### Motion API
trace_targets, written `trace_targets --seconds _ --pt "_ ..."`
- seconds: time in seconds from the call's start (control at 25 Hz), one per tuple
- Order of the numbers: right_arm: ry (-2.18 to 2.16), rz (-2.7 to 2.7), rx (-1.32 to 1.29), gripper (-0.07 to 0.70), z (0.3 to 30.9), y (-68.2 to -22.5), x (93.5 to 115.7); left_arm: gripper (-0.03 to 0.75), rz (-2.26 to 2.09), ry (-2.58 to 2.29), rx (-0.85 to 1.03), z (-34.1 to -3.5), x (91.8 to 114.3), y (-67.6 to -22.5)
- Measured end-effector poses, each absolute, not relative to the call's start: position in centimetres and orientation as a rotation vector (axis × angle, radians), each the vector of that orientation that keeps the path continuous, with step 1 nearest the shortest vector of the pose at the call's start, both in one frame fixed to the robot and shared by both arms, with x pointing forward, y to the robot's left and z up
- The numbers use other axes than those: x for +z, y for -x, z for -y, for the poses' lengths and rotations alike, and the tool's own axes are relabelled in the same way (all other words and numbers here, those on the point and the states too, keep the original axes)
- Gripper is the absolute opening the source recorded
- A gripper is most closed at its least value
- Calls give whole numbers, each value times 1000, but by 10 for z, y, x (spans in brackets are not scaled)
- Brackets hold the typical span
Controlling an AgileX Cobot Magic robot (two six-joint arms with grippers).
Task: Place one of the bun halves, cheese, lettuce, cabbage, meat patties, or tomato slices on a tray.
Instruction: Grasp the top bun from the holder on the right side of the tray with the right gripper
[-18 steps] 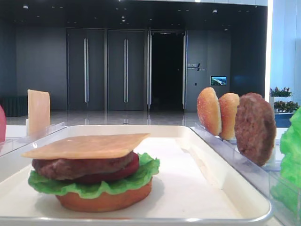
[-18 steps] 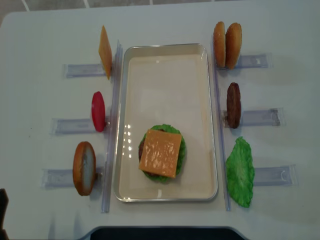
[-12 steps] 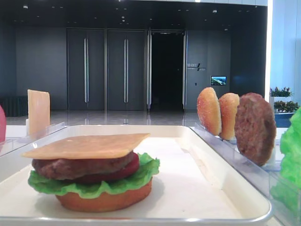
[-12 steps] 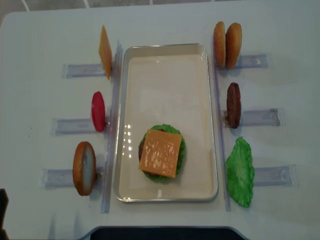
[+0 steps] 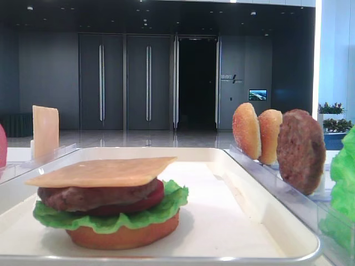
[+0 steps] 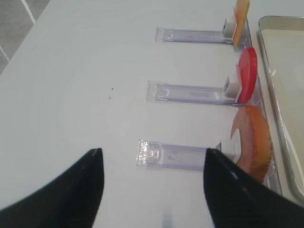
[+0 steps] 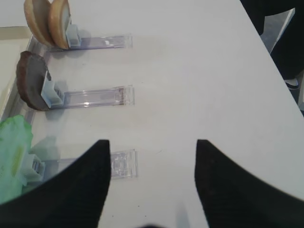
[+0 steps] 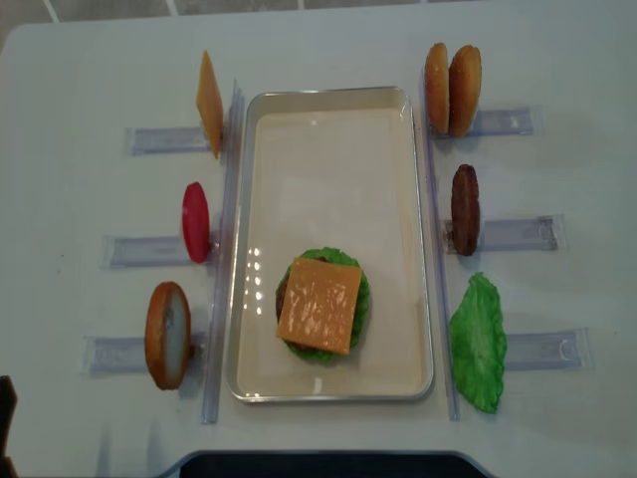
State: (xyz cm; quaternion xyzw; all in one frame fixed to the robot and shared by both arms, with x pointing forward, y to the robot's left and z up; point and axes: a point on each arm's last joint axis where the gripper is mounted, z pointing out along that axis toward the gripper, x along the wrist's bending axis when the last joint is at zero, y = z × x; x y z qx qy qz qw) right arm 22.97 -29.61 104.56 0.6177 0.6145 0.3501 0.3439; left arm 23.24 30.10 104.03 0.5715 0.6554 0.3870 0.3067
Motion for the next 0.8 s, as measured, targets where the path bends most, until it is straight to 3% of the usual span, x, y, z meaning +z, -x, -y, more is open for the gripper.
trace_targets --seconds 0.56,0.8 --pt "-1605 -1597 909 408 296 -230 1046 502 -1734 -1512 1024 -301 1040 -232" --pt "-1617 -1584 911 408 297 -230 1046 468 -1734 -1512 1024 -301 1040 -232"
